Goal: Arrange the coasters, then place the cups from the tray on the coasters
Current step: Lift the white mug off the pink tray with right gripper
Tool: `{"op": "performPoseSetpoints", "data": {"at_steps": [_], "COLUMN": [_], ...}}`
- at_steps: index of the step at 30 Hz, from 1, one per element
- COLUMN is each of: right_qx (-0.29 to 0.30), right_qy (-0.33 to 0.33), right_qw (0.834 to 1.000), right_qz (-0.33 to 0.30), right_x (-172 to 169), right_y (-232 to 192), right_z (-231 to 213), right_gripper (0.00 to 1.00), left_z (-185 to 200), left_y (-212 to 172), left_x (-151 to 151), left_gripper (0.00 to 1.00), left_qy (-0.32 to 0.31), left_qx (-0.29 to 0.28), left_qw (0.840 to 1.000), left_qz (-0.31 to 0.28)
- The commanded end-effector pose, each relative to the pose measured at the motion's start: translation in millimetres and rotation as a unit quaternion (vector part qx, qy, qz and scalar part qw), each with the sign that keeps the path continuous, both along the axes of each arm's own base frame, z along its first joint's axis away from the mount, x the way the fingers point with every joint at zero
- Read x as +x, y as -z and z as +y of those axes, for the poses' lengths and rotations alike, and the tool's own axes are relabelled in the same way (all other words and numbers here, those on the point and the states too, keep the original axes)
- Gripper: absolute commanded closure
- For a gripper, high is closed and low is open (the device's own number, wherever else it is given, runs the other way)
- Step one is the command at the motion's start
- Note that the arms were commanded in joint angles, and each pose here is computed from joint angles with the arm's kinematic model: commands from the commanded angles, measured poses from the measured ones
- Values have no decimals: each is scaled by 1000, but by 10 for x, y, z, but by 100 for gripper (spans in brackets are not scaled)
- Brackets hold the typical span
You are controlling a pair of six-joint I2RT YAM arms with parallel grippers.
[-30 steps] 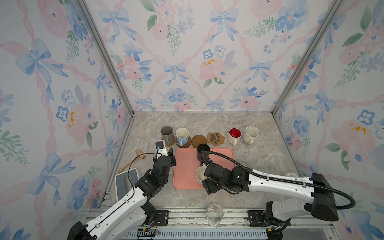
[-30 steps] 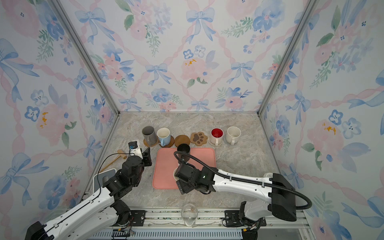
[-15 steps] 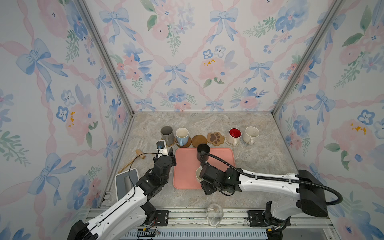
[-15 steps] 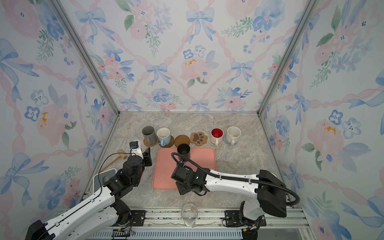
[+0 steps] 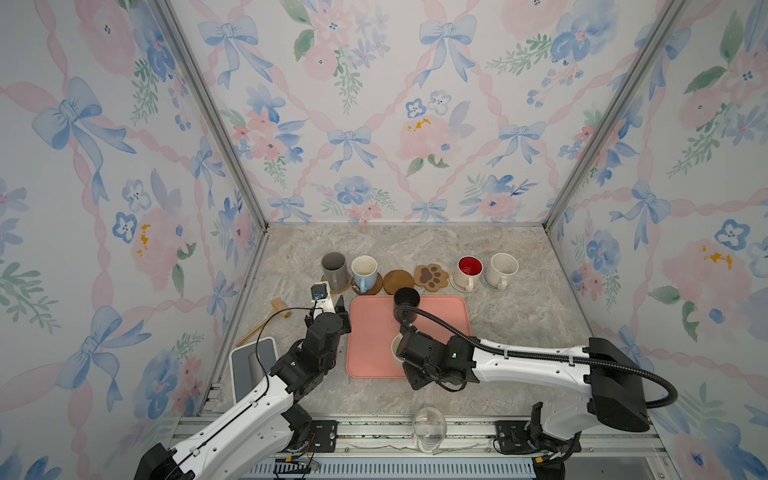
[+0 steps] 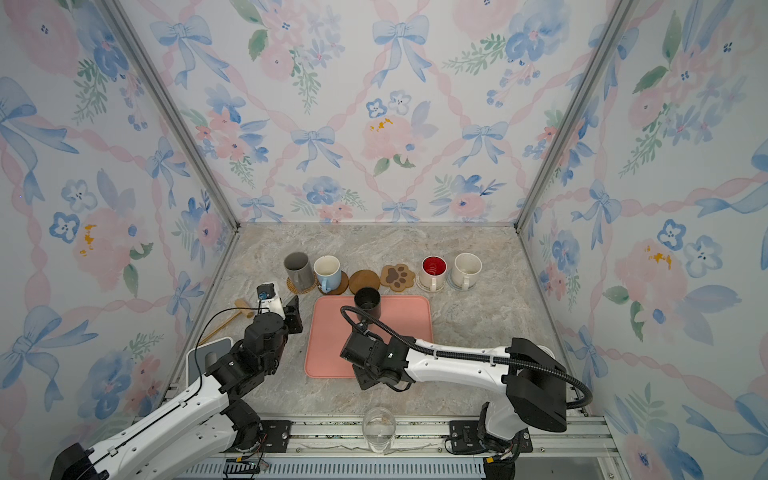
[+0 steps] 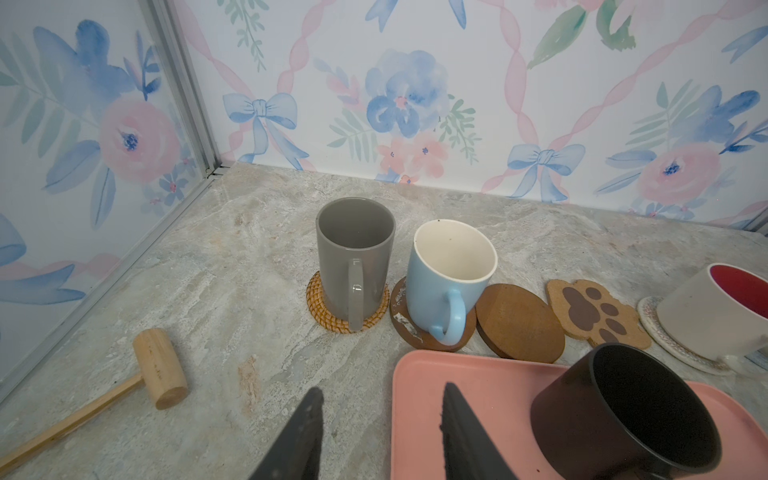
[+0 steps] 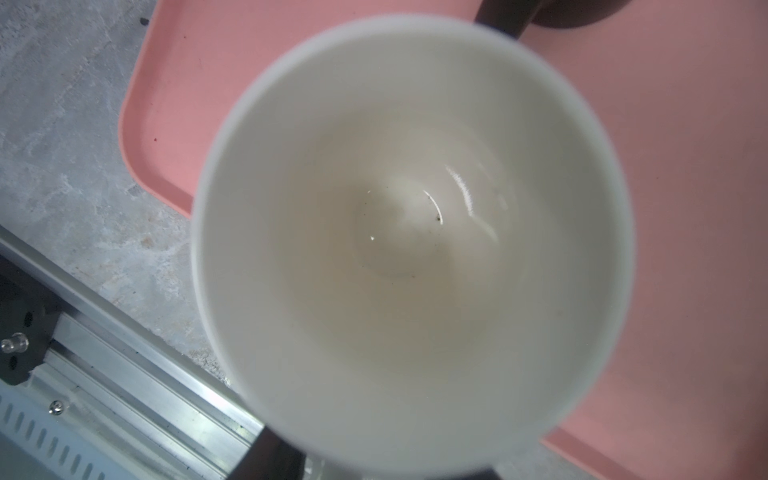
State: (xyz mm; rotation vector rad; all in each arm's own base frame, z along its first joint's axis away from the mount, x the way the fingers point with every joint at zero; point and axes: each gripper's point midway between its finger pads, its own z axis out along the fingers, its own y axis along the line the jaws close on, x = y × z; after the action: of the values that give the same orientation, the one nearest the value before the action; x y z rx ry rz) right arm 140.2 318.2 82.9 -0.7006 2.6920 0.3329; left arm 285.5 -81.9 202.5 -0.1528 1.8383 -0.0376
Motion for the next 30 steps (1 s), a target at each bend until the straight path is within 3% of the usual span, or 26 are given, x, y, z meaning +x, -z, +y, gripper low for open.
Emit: {"op": "performPoseSetpoints", "data": {"at_steps": [1, 15, 22, 30], "right_qx": [2, -2, -16, -28], "right_qy": [3, 1, 6, 15], "right_qw": [1000, 1000, 1000, 999], "right_qz": [-4, 5, 3, -18], "right_x": [37, 33, 55, 102], "right_y": [-33, 13, 7, -110], "right_z": [67, 78, 36, -45], "right_gripper": [59, 76, 99, 100], "left_z": [25, 21, 28, 15], "left_y": [22, 47, 41, 38], "left_x": [-14, -2, -1, 1], "left_gripper": [57, 57, 57, 57], "left_qy": [-3, -2, -2, 2], "left_qx": [11, 12, 11, 9], "left_qw": [1000, 1000, 1000, 1000], "left_qz": [-2, -1, -2, -4]}}
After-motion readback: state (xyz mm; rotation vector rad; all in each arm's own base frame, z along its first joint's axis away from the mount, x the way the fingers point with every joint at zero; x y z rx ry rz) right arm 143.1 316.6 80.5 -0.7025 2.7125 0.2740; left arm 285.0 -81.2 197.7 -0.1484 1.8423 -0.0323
